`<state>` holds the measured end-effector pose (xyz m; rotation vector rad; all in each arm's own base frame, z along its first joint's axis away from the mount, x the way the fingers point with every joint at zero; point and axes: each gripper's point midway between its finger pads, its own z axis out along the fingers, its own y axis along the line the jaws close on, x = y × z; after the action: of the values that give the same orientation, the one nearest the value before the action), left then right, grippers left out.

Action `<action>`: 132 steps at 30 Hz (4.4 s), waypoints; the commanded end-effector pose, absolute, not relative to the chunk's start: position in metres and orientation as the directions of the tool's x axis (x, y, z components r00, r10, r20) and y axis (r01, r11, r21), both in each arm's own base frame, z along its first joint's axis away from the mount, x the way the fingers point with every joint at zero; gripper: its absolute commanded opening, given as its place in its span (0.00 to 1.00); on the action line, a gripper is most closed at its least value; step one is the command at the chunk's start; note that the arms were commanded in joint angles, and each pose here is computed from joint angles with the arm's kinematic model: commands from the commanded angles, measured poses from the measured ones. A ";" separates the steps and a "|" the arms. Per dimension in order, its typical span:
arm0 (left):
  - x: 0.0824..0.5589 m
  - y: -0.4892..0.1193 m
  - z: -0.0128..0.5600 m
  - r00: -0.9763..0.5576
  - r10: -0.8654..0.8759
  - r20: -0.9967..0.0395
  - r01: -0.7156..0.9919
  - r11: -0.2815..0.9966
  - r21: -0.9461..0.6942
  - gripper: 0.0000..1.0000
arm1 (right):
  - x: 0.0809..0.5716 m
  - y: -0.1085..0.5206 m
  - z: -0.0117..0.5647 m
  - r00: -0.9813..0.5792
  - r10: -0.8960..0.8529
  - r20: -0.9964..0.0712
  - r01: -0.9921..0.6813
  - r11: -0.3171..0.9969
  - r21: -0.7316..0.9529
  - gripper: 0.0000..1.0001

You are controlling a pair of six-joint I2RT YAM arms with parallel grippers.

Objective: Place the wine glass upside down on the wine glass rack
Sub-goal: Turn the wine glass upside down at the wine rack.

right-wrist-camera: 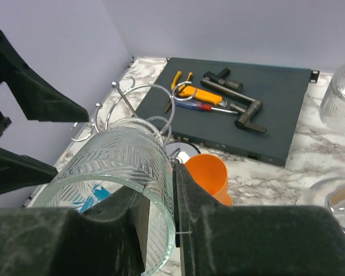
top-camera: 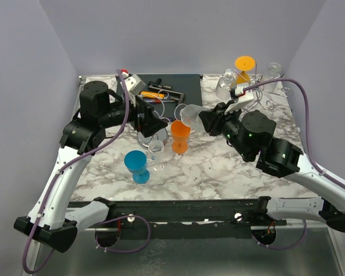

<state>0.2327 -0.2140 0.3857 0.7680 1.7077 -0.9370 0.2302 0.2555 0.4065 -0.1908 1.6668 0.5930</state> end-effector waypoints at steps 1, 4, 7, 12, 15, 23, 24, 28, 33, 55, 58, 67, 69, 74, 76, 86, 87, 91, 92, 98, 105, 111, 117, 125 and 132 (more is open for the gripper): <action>0.224 -0.228 0.380 -0.361 0.073 -0.930 0.859 0.413 -0.301 0.97 | 0.238 0.260 0.446 -0.089 0.331 -0.939 -0.462 0.822 0.333 0.00; 0.231 -0.232 0.377 -0.349 0.091 -0.933 0.864 0.417 -0.283 0.95 | 0.235 0.267 0.451 -0.093 0.353 -0.931 -0.493 0.796 0.351 0.01; 0.239 -0.235 0.380 -0.332 0.099 -0.938 0.870 0.418 -0.264 0.90 | 0.233 0.274 0.450 -0.110 0.362 -0.926 -0.514 0.776 0.365 0.00; 0.245 -0.242 0.387 -0.317 0.105 -0.943 0.882 0.399 -0.252 0.85 | 0.231 0.283 0.444 -0.133 0.370 -0.919 -0.541 0.750 0.380 0.01; 0.245 -0.245 0.390 -0.309 0.108 -0.945 0.892 0.378 -0.248 0.80 | 0.228 0.288 0.443 -0.137 0.381 -0.914 -0.561 0.731 0.388 0.00; 0.239 -0.251 0.389 -0.298 0.125 -0.946 0.916 0.315 -0.247 0.20 | 0.227 0.304 0.448 -0.115 0.428 -0.897 -0.616 0.677 0.402 0.00; 0.238 -0.251 0.388 -0.302 0.126 -0.945 0.917 0.309 -0.252 0.14 | 0.227 0.306 0.448 -0.112 0.430 -0.896 -0.622 0.673 0.401 0.01; 0.234 -0.253 0.389 -0.302 0.132 -0.944 0.924 0.285 -0.255 0.04 | 0.227 0.311 0.450 -0.094 0.440 -0.893 -0.640 0.661 0.393 0.00; 0.242 -0.247 0.400 -0.135 0.161 -0.978 0.950 0.302 -0.081 0.00 | 0.225 0.315 0.440 -0.133 0.402 -0.906 -0.642 0.662 0.388 0.27; 0.267 -0.235 0.465 0.686 0.276 -0.673 0.648 0.188 0.738 0.00 | 0.170 0.285 0.409 -0.333 0.105 -0.937 -0.716 0.618 0.324 1.00; 0.250 -0.237 0.460 0.800 0.238 -0.550 0.543 0.102 0.833 0.00 | 0.178 0.301 0.417 -0.291 0.090 -0.953 -0.741 0.609 0.284 1.00; 0.228 -0.239 0.472 0.860 0.180 -0.477 0.473 0.071 0.878 0.00 | 0.195 0.338 0.405 -0.254 0.036 -0.967 -0.772 0.595 0.225 1.00; 0.225 -0.240 0.472 0.864 0.167 -0.475 0.471 0.064 0.880 0.00 | 0.198 0.343 0.402 -0.251 0.028 -0.967 -0.773 0.595 0.219 1.00; 0.216 -0.243 0.468 0.882 0.128 -0.453 0.452 0.034 0.891 0.00 | 0.200 0.349 0.397 -0.250 0.033 -0.968 -0.777 0.589 0.221 0.96; 0.215 -0.244 0.465 0.887 0.123 -0.446 0.446 0.027 0.895 0.00 | 0.198 0.348 0.396 -0.248 0.046 -0.968 -0.780 0.582 0.228 0.89; 0.205 -0.250 0.469 0.902 0.074 -0.426 0.427 0.005 0.904 0.00 | 0.210 0.330 0.383 -0.192 0.119 -0.974 -0.731 0.645 0.223 0.41; 0.205 -0.251 0.469 0.903 0.075 -0.423 0.424 0.006 0.906 0.00 | 0.213 0.327 0.380 -0.177 0.131 -0.975 -0.716 0.663 0.219 0.35; 0.203 -0.250 0.470 0.906 0.075 -0.416 0.416 0.010 0.909 0.02 | 0.226 0.318 0.368 -0.116 0.144 -0.983 -0.671 0.718 0.185 0.19; 0.202 -0.249 0.469 0.907 0.076 -0.415 0.415 0.011 0.910 0.10 | 0.229 0.316 0.367 -0.102 0.142 -0.985 -0.662 0.729 0.174 0.14; 0.207 -0.245 0.463 0.885 0.125 -0.448 0.446 0.042 0.894 0.89 | 0.240 0.291 0.374 -0.022 0.132 -0.991 -0.583 0.803 0.121 0.01; 0.247 -0.225 0.466 0.598 0.268 -0.755 0.684 0.321 0.655 0.99 | 0.234 0.238 0.405 0.053 0.117 -0.992 -0.500 0.863 0.075 0.01; 0.252 -0.210 0.464 0.361 0.212 -0.908 0.752 0.510 0.418 0.99 | 0.233 0.195 0.437 0.111 0.105 -0.988 -0.385 0.921 0.055 0.01; 0.260 -0.206 0.452 0.087 0.139 -0.986 0.775 0.613 0.155 0.99 | 0.264 0.181 0.438 0.206 -0.049 -0.977 -0.200 0.975 -0.092 0.00; 0.263 -0.201 0.447 0.016 0.147 -0.989 0.756 0.646 0.108 0.99 | 0.320 0.195 0.482 0.232 0.021 -0.973 -0.240 0.970 -0.036 0.01; 0.261 -0.199 0.443 0.028 0.167 -0.985 0.755 0.643 0.131 0.99 | 0.329 0.148 0.533 0.306 0.071 -0.949 -0.171 0.985 0.018 0.01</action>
<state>0.2647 -0.2049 0.4413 0.8339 1.4906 -0.5530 0.3390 0.1920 0.4607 -0.2205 1.4031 0.1144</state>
